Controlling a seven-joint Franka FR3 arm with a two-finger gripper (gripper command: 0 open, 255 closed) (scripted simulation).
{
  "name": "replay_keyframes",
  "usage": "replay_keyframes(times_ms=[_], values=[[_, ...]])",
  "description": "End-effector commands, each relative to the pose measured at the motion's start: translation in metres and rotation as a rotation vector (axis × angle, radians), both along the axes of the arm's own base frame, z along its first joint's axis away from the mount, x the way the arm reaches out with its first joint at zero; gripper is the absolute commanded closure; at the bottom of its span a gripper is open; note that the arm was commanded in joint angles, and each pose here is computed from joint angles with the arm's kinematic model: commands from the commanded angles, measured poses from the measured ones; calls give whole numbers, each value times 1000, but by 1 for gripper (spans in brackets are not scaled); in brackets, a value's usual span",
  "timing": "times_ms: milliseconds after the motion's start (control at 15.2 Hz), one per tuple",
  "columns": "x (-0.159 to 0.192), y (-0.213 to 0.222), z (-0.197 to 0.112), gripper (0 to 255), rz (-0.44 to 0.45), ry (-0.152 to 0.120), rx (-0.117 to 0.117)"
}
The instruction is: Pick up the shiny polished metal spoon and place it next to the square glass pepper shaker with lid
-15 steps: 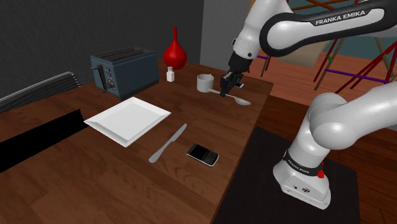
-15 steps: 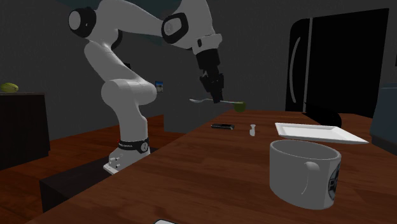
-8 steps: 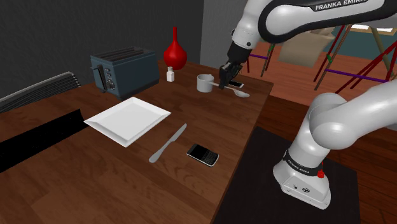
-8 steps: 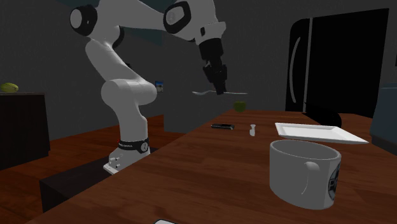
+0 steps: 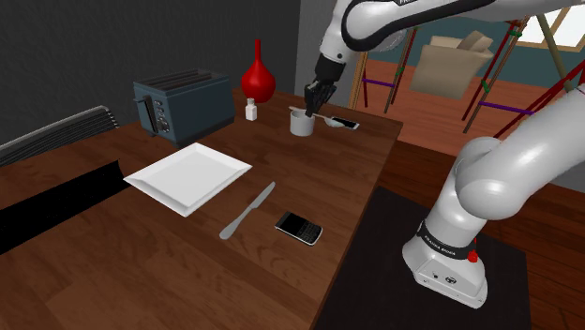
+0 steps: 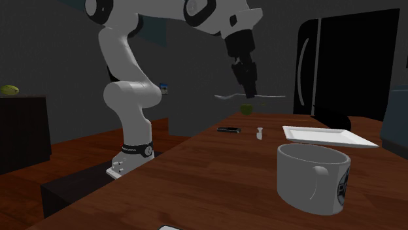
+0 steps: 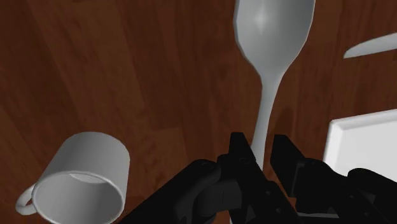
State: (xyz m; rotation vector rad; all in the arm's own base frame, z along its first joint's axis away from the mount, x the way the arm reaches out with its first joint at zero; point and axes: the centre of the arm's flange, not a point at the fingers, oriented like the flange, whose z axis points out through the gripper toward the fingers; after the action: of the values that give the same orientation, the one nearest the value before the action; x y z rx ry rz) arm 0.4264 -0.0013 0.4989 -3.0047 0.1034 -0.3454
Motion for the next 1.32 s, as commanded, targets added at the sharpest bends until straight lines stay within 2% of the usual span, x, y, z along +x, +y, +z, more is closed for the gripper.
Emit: replay_keyframes(times_ms=[0,1254], values=[[23,-14,0,255,0,0,-1],[246,-130,1,255,0,0,-1]])
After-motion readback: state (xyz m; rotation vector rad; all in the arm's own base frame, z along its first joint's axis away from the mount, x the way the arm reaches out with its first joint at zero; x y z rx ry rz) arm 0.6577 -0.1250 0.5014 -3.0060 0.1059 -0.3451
